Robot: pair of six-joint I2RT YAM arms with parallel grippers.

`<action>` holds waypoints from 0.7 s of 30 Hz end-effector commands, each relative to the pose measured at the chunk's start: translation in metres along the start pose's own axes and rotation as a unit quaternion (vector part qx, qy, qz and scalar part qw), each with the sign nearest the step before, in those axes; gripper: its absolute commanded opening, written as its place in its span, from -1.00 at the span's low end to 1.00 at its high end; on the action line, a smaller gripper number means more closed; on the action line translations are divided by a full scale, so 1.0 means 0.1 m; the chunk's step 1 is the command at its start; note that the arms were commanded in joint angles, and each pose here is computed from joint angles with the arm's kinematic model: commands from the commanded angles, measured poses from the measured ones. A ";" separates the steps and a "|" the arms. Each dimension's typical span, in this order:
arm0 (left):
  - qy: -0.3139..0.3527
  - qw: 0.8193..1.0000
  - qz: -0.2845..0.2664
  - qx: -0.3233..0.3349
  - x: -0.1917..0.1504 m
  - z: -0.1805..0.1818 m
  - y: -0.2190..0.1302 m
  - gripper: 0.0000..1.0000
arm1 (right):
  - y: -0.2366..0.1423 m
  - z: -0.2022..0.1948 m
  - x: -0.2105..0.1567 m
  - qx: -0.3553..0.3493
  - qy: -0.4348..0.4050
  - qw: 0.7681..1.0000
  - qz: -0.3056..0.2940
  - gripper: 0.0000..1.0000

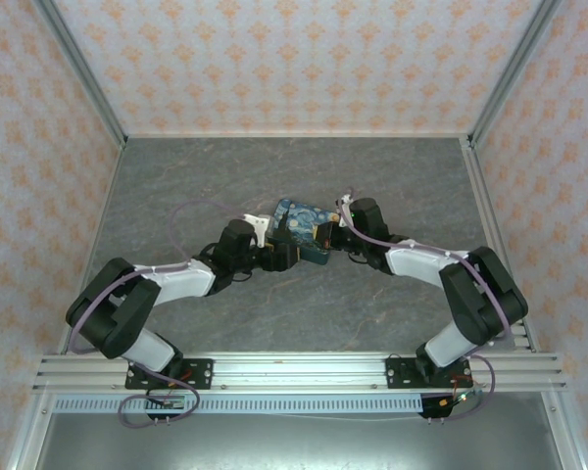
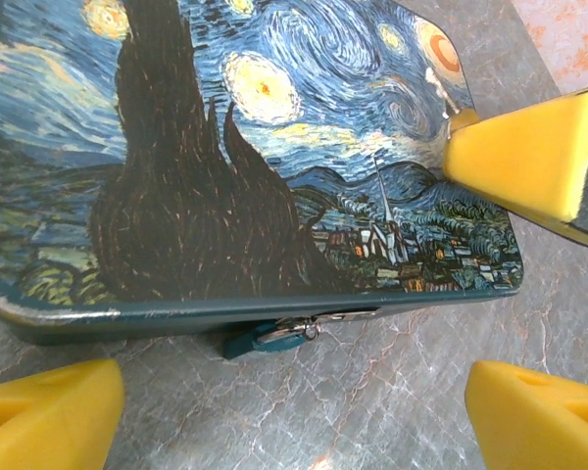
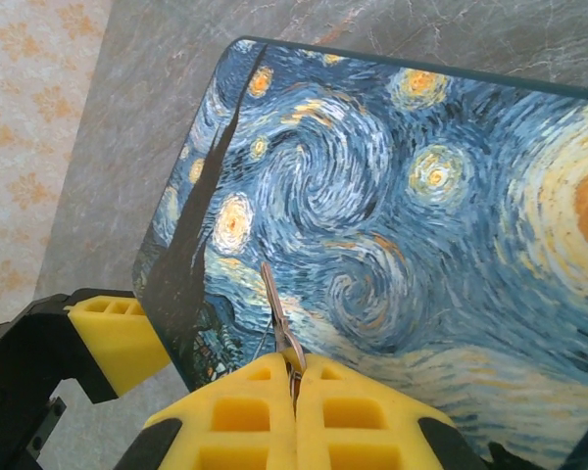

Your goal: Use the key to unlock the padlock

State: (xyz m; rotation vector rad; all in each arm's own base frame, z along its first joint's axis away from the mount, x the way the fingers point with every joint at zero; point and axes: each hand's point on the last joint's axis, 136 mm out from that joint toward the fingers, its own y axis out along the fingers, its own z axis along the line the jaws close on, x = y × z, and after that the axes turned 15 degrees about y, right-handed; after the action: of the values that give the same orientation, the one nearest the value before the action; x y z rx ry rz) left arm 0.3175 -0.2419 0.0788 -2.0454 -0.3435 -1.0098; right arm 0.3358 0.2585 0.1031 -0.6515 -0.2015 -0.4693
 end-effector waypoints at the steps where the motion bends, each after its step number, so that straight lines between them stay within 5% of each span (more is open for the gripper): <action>1: 0.017 1.000 -0.012 -0.013 0.03 -0.02 0.04 0.79 | 0.05 -0.01 0.04 -0.011 -0.017 1.000 -0.003 -1.00; 21: 0.017 0.999 -0.002 -0.030 -0.11 -0.02 0.37 0.62 | 0.02 -0.36 -0.23 -0.059 0.015 0.998 0.030 -1.00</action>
State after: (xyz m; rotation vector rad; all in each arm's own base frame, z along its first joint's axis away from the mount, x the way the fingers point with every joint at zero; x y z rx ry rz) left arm 0.3220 -0.2547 0.0437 -2.0827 -0.2888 -0.9932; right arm 0.3377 0.2588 0.1014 -0.6595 -0.2089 -0.4679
